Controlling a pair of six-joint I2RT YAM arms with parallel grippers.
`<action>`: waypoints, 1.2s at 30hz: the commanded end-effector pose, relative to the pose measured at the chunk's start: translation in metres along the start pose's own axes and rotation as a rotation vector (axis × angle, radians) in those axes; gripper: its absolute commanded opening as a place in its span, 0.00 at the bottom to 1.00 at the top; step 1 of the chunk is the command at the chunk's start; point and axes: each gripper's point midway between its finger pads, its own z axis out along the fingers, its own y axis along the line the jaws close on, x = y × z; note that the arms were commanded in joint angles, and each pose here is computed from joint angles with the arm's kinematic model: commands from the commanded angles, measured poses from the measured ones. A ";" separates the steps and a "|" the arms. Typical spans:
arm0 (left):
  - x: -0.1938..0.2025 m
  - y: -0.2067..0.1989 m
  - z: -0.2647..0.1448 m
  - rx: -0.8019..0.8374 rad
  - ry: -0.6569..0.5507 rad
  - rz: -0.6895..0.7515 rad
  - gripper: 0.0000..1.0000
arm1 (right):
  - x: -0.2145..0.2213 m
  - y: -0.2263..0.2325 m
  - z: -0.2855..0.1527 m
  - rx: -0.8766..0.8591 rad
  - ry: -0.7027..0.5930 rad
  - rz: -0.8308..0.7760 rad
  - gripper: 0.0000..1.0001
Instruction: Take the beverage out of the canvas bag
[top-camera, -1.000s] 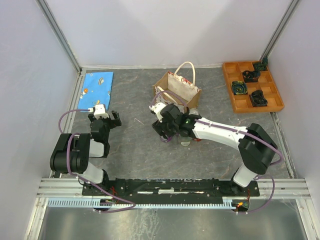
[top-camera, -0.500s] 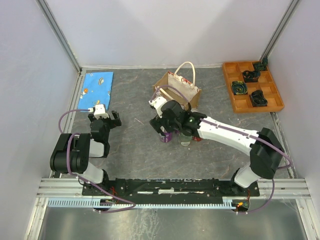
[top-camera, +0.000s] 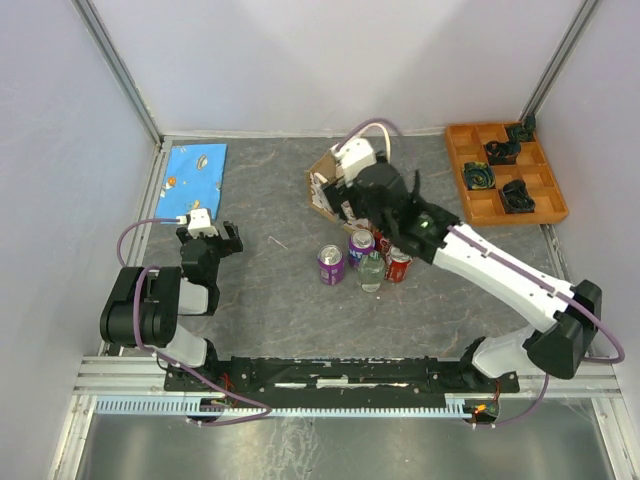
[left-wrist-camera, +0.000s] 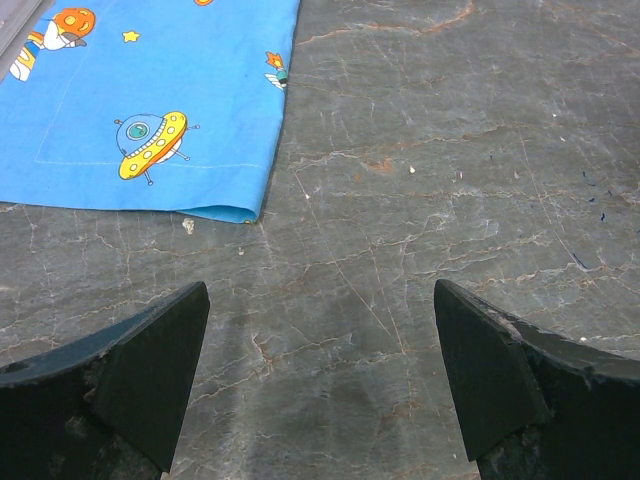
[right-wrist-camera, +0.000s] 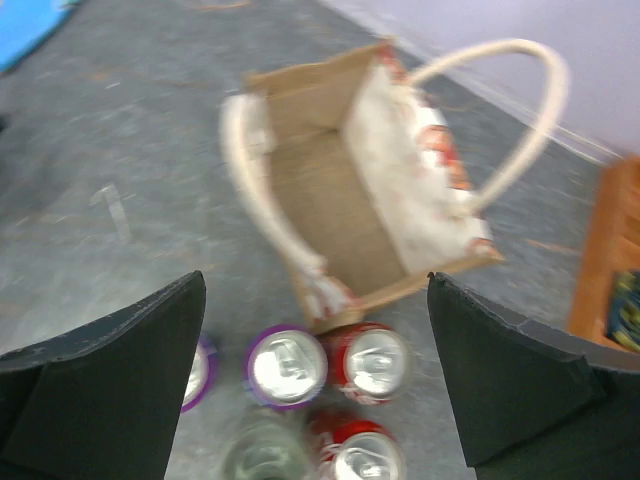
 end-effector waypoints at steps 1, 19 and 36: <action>-0.020 0.001 0.005 -0.008 -0.064 0.065 0.99 | -0.014 -0.099 -0.011 0.243 -0.062 0.159 0.99; -0.020 0.002 0.005 -0.010 -0.064 0.066 0.99 | 0.147 -0.339 -0.089 0.948 -0.103 0.571 0.99; -0.020 0.002 0.005 -0.011 -0.065 0.066 0.99 | 0.238 -0.330 -0.102 1.117 -0.105 0.618 0.99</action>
